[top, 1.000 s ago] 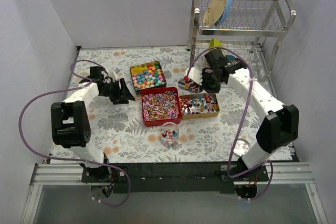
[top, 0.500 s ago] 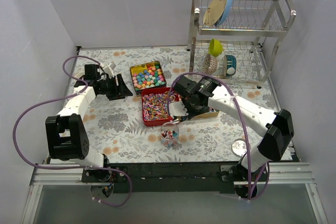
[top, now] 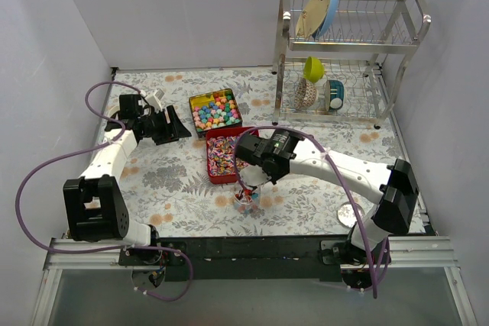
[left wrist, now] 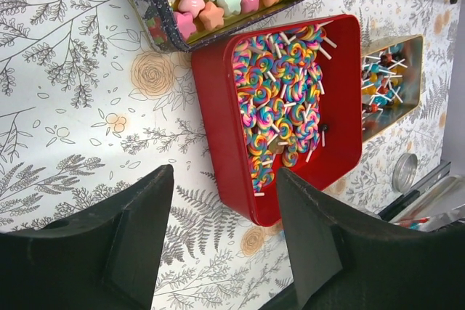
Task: Pack the candies
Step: Place the fake candies in the packing bottle, then adjust the spatula.
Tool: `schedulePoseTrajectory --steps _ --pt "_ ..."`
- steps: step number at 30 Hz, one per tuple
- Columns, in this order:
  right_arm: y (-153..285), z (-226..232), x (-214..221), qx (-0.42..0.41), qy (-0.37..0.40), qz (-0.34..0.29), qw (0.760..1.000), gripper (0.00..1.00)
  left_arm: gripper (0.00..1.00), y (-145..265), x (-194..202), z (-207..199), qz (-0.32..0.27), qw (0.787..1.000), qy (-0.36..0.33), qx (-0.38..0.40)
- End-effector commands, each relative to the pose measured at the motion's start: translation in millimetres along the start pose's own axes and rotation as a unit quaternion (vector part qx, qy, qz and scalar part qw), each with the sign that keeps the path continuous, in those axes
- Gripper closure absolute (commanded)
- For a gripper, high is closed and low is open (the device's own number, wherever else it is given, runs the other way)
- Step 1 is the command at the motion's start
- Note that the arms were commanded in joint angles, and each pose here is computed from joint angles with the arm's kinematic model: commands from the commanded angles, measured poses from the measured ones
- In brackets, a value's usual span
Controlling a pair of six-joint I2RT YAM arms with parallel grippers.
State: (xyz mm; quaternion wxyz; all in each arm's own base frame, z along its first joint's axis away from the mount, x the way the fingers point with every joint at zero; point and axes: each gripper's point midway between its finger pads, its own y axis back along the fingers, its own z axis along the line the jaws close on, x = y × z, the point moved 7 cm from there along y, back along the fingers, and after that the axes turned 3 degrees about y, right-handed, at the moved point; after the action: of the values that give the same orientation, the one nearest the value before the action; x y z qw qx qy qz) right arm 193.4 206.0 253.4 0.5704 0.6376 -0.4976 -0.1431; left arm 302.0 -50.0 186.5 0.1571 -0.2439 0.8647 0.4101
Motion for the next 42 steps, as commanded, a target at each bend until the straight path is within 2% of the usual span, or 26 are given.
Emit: schedulePoseTrajectory --steps 1,9,13,15,17,19,23,29,37,41,42 --pt "11 -10 4 0.028 0.063 0.060 0.996 0.99 0.42 14 -8 -13 -0.036 0.999 -0.015 0.016" --pt "20 -16 0 0.052 0.083 0.073 0.993 0.99 0.41 19 -8 -23 -0.033 0.998 -0.018 0.052" --pt "26 -19 1 0.061 0.064 0.059 0.994 0.99 0.41 19 -4 -30 -0.021 0.996 -0.019 0.089" --pt "28 -23 2 0.061 0.024 0.038 0.997 0.99 0.41 21 -1 -36 -0.011 0.992 -0.018 0.124" --pt "30 -31 -2 0.054 -0.022 -0.011 0.998 0.99 0.41 22 4 -41 0.002 0.987 -0.018 0.157" --pt "20 -34 -3 0.021 -0.083 -0.057 0.995 0.99 0.41 28 10 -53 0.018 0.973 -0.031 0.227" --pt "9 -43 -3 -0.019 -0.165 -0.112 0.980 0.99 0.41 30 25 -65 0.042 0.957 -0.045 0.282" --pt "5 -63 -21 -0.033 -0.194 -0.153 0.968 0.99 0.41 16 39 -77 0.083 0.949 -0.044 0.299" --pt "15 -96 -35 -0.011 -0.207 -0.198 0.958 0.99 0.42 -7 33 -85 0.107 0.947 -0.040 0.299" --pt "15 -101 -39 -0.012 -0.209 -0.211 0.955 0.99 0.50 -15 27 -85 0.112 0.946 -0.033 0.303" --pt "15 -102 -40 -0.013 -0.212 -0.212 0.954 0.99 0.57 -18 27 -84 0.120 0.944 -0.025 0.307"
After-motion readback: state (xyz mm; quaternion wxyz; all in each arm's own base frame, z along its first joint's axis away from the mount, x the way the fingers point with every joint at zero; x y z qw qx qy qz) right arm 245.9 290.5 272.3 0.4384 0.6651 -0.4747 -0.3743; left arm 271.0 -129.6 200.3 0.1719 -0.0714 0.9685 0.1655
